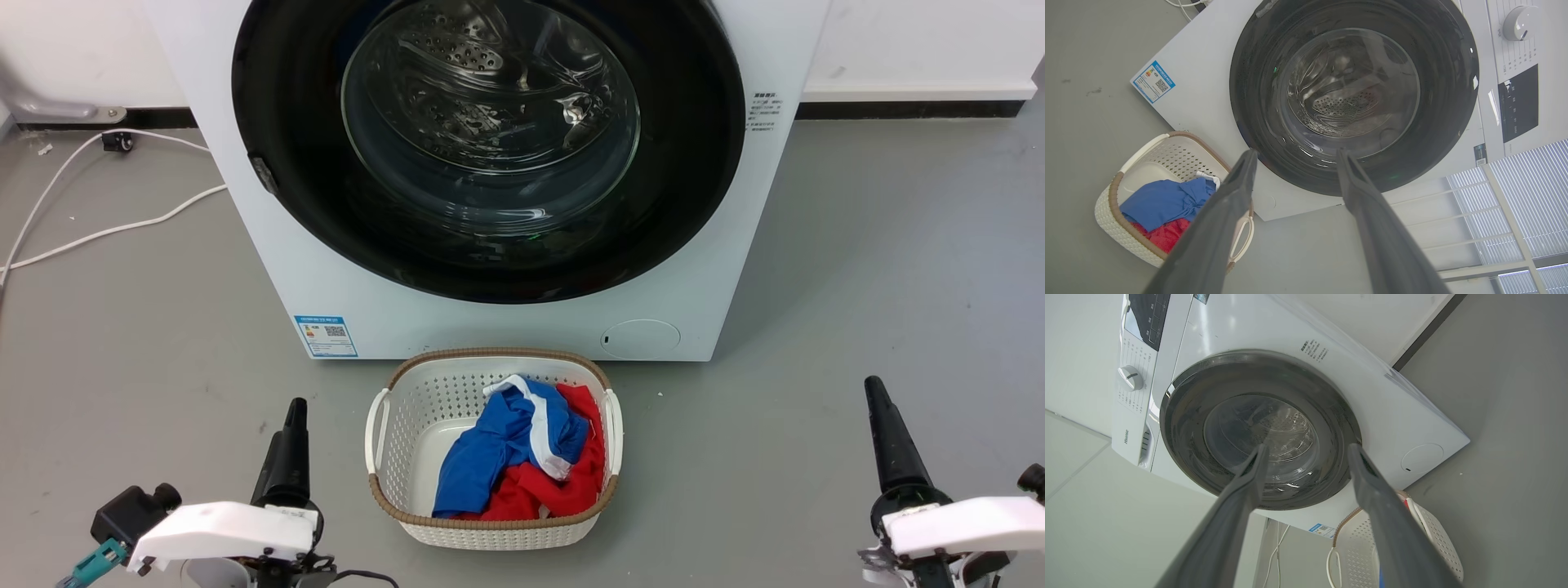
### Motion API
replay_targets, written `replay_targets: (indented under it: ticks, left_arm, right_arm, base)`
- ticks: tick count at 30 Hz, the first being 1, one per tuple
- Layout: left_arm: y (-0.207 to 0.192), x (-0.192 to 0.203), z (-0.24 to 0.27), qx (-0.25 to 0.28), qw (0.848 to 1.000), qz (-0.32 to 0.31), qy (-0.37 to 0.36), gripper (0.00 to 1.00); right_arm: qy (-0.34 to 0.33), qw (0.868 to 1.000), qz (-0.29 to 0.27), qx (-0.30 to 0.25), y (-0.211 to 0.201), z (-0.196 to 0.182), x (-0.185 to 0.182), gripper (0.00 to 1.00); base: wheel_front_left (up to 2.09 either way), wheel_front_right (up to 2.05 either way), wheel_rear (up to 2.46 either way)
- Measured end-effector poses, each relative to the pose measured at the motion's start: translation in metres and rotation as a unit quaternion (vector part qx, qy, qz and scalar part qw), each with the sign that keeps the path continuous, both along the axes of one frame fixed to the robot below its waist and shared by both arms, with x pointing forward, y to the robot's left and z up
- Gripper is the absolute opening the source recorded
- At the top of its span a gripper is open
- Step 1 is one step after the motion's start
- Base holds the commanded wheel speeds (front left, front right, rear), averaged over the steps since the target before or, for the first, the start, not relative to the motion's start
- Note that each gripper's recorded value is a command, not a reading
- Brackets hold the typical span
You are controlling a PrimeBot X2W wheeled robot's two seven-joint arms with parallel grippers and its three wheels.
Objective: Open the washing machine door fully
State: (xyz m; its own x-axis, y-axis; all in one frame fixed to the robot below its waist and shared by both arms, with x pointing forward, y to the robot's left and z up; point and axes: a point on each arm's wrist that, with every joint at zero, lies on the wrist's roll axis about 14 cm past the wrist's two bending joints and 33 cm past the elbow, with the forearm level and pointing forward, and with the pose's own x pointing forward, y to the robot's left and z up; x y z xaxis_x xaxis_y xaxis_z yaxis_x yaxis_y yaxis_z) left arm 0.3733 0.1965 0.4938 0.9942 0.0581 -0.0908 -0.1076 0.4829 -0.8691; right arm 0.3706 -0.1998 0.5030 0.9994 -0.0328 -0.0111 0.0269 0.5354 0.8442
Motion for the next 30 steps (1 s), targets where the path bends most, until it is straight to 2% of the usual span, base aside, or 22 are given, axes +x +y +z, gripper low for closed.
replay_targets:
  ticks: [8,13,30]
  left_arm:
    - [-0.004,-0.001,0.001,0.089,0.996,-0.001,0.008,1.0]
    - [-0.005,-0.003,0.001,0.125,0.992,-0.001,0.009,1.0]
    - [-0.01,-0.006,0.015,0.251,0.968,0.003,-0.013,1.0]
  right_arm:
    - [-0.012,0.996,0.011,-0.092,0.008,0.007,-0.001,1.0]
    - [-0.014,0.991,0.014,-0.129,0.01,0.008,-0.004,1.0]
    - [-0.051,0.965,0.013,-0.257,0.016,0.026,-0.008,1.0]
  base:
    - [0.0,0.0,0.0]
    - [0.0,0.0,0.0]
    - [0.0,0.0,0.0]
